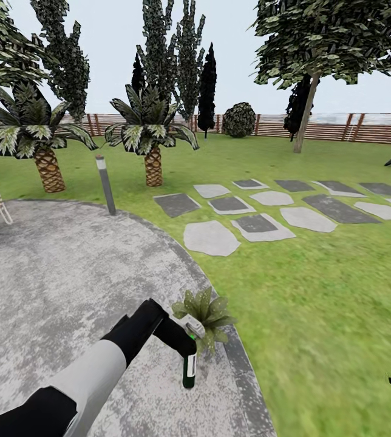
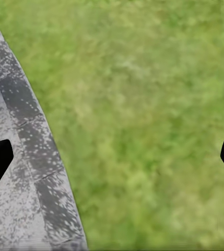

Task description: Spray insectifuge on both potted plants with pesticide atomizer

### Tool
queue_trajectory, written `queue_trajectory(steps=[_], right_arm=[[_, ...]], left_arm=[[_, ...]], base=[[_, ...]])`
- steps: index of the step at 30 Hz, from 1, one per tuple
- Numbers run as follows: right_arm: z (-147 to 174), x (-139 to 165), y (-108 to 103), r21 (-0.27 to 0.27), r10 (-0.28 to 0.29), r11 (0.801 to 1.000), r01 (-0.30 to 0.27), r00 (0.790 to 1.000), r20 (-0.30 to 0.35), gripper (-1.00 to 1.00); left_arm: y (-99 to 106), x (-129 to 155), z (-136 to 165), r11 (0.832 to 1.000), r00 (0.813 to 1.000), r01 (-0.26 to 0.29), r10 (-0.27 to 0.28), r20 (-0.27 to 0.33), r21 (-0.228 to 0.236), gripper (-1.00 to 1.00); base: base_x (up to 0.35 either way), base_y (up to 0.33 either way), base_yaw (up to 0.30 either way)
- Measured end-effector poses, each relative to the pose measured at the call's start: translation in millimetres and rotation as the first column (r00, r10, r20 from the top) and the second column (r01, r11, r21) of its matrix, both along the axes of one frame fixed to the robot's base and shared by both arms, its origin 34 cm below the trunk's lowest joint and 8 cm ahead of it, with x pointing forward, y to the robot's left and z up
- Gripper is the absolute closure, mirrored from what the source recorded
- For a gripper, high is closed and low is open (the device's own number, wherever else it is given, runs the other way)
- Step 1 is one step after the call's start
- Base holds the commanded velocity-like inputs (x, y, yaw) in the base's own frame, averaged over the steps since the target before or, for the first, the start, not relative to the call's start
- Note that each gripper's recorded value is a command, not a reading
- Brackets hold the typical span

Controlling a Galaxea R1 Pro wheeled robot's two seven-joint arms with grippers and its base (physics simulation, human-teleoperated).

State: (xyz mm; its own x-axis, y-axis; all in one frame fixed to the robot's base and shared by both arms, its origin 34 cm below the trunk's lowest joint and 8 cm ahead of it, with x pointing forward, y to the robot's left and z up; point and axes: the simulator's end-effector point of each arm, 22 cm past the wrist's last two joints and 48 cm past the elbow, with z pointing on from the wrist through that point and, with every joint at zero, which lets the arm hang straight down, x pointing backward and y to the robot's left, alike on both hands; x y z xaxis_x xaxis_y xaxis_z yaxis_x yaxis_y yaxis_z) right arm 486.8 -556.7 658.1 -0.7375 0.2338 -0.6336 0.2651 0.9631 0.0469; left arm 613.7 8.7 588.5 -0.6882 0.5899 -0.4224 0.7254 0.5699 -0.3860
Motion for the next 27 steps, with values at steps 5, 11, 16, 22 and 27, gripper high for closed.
queue_trajectory(steps=[5,11,16,22,27], right_arm=[[4.4,45.6,116.0,0.109,0.452,0.888,-0.447,0.892,-0.026,-1.00],[28.3,48.8,198.5,0.275,0.654,0.706,-0.652,0.750,0.100,-1.00],[65.3,72.4,278.6,0.303,0.757,0.521,-0.798,0.596,0.268,-1.00],[75.1,63.4,420.3,0.396,0.768,0.302,-0.867,0.467,0.438,-1.00],[83.6,61.4,448.9,0.412,0.748,0.261,-0.873,0.453,0.485,-1.00]], left_arm=[[39.5,30.8,0.8,0.997,0.979,0.072,-0.066,0.194,-0.023,1.00],[66.3,45.1,2.3,0.994,0.952,0.109,-0.101,0.288,-0.012,1.00],[69.1,26.7,13.8,0.948,0.894,0.309,-0.260,0.364,-0.081,1.00],[68.9,11.2,15.0,0.903,0.848,0.423,-0.363,0.385,-0.080,1.00],[97.7,4.6,-0.9,0.852,0.769,0.524,-0.481,0.422,0.015,1.00]], base=[[0.000,0.000,0.000],[0.000,0.000,0.000],[0.000,0.000,0.000],[0.000,0.000,0.000],[0.000,0.000,0.000]])
